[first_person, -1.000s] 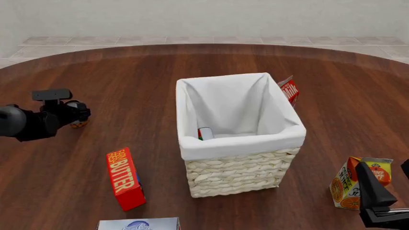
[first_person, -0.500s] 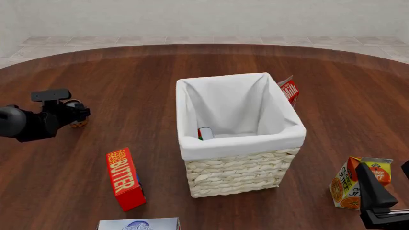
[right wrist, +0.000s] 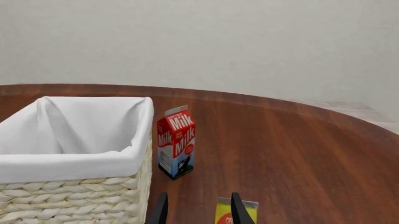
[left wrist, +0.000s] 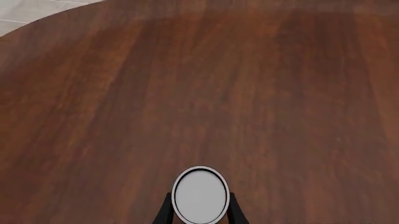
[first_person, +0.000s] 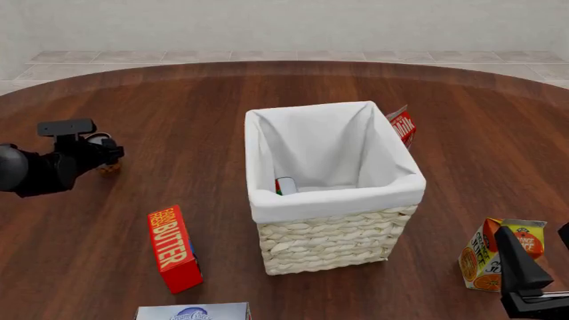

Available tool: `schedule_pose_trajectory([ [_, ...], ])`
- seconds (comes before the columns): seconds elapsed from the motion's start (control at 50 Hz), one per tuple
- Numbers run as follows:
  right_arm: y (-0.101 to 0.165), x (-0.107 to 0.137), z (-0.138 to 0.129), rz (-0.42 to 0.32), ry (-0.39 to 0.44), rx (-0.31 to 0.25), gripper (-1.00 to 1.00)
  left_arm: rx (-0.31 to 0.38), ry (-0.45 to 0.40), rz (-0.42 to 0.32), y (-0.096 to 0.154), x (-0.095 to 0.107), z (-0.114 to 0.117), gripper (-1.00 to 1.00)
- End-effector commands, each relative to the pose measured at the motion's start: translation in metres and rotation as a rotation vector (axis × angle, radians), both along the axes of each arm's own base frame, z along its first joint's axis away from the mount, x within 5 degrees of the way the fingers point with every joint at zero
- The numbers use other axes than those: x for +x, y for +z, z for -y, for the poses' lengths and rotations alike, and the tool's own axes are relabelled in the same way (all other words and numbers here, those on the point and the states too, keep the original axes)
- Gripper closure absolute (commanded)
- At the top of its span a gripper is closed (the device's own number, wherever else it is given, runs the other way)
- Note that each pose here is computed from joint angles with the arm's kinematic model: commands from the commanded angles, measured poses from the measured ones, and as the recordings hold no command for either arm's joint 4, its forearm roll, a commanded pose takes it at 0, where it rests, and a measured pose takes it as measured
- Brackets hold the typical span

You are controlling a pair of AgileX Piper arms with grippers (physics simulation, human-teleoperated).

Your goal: Pick up the alphabet soup and the tomato sauce, and put them in the basket.

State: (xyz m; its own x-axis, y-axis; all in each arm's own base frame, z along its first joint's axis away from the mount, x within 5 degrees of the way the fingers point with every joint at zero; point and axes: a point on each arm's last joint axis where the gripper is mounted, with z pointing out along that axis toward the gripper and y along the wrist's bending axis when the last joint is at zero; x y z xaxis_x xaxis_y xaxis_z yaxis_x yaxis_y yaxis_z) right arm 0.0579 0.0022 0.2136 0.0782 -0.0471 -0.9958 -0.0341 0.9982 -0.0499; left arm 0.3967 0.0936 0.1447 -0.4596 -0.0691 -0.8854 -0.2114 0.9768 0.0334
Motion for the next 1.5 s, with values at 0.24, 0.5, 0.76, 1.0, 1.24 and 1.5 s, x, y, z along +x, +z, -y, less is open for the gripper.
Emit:
schedule_pose_trajectory([
  [0.24, 0.0, -0.001, 0.0, 0.0, 0.003, 0.0, -1.0, 0.032, -0.034, 0.075, 0.044, -0.004, 0.013, 1.0],
  [0.5, 0.0, -0.001, 0.0, 0.001, 0.004, 0.003, -1.0, 0.04, -0.06, 0.112, 0.064, -0.012, 0.024, 1.0],
  [0.76, 0.0, 0.0, 0.0, 0.001, 0.003, 0.003, -1.0, 0.052, -0.09, 0.146, 0.084, -0.02, 0.037, 1.0],
  [1.0, 0.0, 0.0, 0.0, 0.002, 0.004, 0.0, -1.0, 0.056, -0.118, 0.18, 0.103, -0.031, 0.049, 1.0],
  [1.24, 0.0, 0.0, 0.0, 0.002, 0.003, -0.002, -1.0, 0.05, -0.167, 0.215, 0.123, -0.038, 0.069, 1.0],
  [1.5, 0.0, -0.001, 0.0, 0.002, 0.003, -0.002, -1.0, 0.045, -0.239, 0.25, 0.145, -0.05, 0.095, 1.0],
])
